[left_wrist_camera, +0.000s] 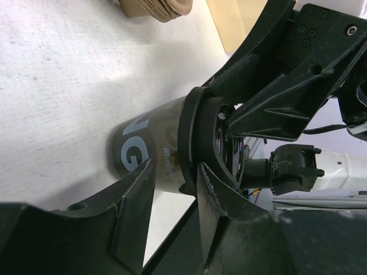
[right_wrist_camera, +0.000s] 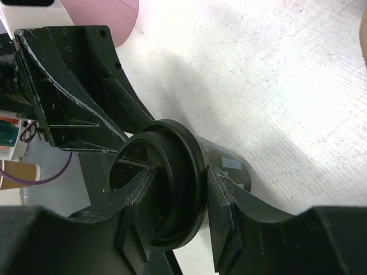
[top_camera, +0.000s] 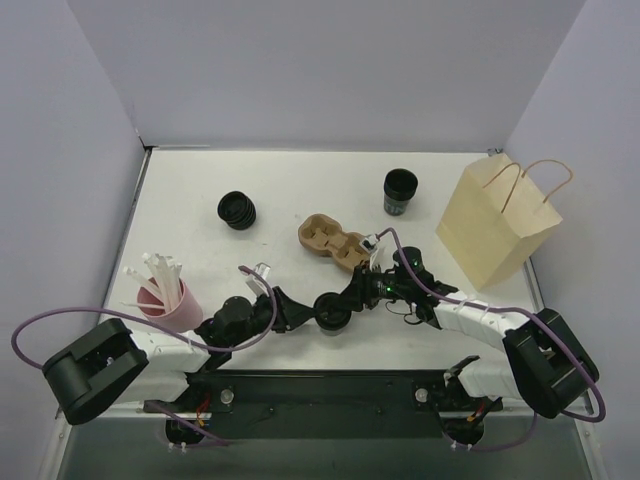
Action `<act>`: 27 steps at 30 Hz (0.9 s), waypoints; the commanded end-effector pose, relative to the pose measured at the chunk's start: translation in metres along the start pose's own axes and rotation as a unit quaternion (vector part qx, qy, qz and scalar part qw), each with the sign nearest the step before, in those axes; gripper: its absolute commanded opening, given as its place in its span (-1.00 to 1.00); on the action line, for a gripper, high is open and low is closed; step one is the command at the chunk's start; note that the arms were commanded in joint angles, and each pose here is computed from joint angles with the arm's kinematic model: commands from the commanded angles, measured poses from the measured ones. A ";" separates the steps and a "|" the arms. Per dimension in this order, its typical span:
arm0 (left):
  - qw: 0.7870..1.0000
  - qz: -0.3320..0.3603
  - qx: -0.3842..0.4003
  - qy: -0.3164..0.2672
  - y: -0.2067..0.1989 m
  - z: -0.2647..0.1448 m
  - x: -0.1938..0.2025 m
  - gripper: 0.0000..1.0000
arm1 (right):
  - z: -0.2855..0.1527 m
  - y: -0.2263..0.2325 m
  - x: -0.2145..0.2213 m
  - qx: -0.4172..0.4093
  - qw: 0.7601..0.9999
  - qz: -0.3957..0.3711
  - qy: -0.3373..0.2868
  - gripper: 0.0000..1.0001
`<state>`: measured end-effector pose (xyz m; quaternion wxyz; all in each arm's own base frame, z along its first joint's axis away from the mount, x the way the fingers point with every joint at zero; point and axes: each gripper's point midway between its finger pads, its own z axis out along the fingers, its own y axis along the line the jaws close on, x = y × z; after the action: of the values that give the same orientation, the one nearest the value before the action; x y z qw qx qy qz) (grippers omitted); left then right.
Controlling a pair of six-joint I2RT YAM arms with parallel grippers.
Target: Pack the takeout coffee
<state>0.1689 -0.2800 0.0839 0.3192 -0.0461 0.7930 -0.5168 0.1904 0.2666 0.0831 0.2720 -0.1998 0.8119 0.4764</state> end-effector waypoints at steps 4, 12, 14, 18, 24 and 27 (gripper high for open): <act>0.981 0.015 -0.132 0.138 0.061 -0.027 0.068 -0.12 | -0.004 -0.030 0.057 0.066 0.990 -0.008 0.124 -0.51; 0.983 0.069 -0.155 0.076 0.025 -0.032 0.003 0.22 | 0.001 -0.019 0.052 0.025 0.988 -0.025 0.153 -0.51; 0.981 0.076 -0.157 0.080 0.023 -0.038 -0.004 0.23 | 0.004 -0.017 0.050 0.012 0.988 -0.028 0.152 -0.51; 0.983 0.086 -0.147 0.062 0.014 -0.041 -0.031 0.25 | 0.009 -0.014 0.049 -0.006 0.988 -0.038 0.151 -0.51; 0.984 0.116 -0.113 0.070 -0.008 -0.037 -0.046 0.25 | 0.015 -0.010 0.045 -0.026 0.987 -0.051 0.153 -0.51; 0.984 0.132 -0.091 0.078 -0.016 -0.032 -0.048 0.25 | 0.017 -0.009 0.042 -0.033 0.986 -0.060 0.152 -0.52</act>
<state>0.1833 -0.2303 0.1055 0.3087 0.0139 0.8741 -0.3747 0.1866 0.2917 0.0880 0.2159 -0.3082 0.7834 0.4947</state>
